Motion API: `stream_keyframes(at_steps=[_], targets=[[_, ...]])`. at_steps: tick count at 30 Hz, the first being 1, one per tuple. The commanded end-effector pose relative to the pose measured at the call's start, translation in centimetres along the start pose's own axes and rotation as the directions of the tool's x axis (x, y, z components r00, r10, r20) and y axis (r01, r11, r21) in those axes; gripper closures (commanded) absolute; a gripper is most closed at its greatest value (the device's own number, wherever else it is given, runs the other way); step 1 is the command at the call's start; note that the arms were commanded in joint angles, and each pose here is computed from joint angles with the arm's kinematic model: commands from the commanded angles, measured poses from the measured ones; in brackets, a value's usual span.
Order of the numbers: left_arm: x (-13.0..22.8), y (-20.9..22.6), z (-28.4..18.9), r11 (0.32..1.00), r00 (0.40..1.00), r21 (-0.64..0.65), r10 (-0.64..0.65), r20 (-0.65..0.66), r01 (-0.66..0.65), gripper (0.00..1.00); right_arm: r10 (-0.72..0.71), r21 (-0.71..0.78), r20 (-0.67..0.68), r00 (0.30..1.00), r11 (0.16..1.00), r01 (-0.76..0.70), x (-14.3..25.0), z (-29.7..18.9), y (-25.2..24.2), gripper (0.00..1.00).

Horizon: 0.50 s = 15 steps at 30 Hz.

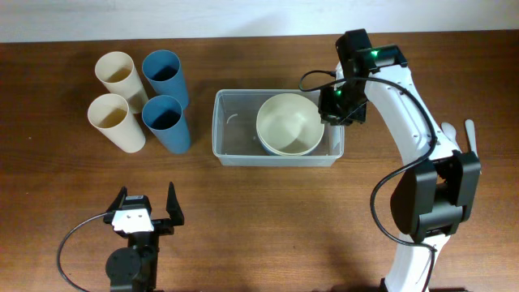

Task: Pack container
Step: 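Release the beige bowl and retract the right gripper to the right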

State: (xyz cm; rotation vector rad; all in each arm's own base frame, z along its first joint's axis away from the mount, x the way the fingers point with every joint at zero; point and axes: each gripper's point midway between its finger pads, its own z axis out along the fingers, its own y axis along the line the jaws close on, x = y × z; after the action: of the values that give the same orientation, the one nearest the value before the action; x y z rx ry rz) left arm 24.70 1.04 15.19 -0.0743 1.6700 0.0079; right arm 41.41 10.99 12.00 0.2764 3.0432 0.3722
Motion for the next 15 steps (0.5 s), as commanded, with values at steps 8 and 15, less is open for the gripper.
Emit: stream_keyframes(at_steps=[8,15], targets=[[0.2,-0.3,0.0,1.000,1.000,0.017,0.010,-0.008,-0.009,0.00,0.051,0.029,0.156,0.986,0.998,-0.056,-2.1,-11.1,-4.1,0.36],[0.2,-0.3,0.0,1.000,1.000,0.017,0.010,-0.008,-0.009,0.00,0.166,0.204,0.132,0.977,0.960,-0.191,-0.5,-14.0,-12.4,0.01]])
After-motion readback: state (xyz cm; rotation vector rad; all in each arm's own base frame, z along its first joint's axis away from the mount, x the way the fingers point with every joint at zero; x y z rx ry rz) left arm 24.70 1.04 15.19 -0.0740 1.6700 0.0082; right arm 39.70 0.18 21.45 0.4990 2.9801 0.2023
